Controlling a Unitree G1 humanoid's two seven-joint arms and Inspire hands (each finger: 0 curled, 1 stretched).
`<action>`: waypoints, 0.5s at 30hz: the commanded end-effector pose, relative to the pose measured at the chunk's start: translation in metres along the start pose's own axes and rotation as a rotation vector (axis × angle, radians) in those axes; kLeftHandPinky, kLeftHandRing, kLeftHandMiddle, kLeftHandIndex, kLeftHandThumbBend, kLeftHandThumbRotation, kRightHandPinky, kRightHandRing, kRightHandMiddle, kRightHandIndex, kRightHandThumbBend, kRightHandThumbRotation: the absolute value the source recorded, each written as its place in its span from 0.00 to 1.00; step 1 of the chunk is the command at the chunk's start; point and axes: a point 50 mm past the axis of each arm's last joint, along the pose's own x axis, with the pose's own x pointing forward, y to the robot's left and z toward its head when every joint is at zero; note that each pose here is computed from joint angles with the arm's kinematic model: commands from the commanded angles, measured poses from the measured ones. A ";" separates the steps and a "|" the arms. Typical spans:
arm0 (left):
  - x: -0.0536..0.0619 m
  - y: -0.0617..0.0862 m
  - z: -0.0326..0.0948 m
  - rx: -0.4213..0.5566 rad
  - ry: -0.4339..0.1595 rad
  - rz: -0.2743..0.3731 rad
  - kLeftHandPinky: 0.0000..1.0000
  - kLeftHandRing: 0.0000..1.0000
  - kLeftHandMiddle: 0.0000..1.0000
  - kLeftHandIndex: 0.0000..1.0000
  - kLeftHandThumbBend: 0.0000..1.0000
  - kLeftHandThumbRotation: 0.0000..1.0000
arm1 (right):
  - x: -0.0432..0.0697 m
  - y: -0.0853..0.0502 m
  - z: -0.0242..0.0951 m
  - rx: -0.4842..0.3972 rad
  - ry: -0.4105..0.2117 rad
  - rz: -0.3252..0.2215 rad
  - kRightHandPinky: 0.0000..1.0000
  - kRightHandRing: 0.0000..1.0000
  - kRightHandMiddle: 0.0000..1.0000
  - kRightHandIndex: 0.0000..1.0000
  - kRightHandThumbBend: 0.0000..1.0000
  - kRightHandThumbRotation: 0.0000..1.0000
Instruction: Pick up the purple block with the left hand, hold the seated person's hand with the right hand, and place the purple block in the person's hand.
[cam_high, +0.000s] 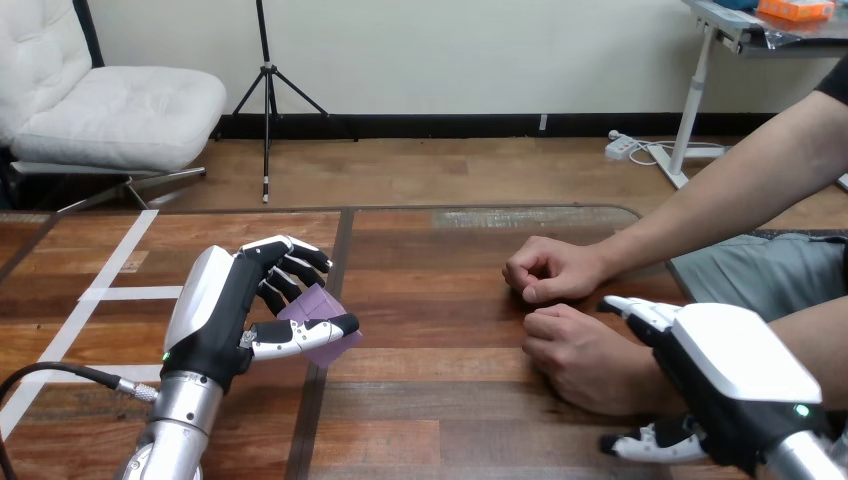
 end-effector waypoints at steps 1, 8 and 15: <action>0.011 0.010 0.012 -0.010 -0.078 0.056 0.38 0.44 0.53 0.57 0.65 0.15 | 0.016 -0.026 0.005 -0.090 -0.039 -0.074 0.88 0.88 0.89 0.88 0.83 0.15; 0.010 0.009 0.012 -0.016 -0.079 0.054 0.38 0.44 0.53 0.56 0.65 0.14 | 0.022 -0.027 -0.001 -0.128 -0.012 -0.043 0.89 0.89 0.89 0.88 0.85 0.13; 0.010 0.008 0.012 -0.018 -0.077 0.051 0.38 0.45 0.53 0.56 0.66 0.14 | 0.026 -0.028 -0.006 -0.150 0.007 -0.027 0.89 0.89 0.89 0.88 0.86 0.12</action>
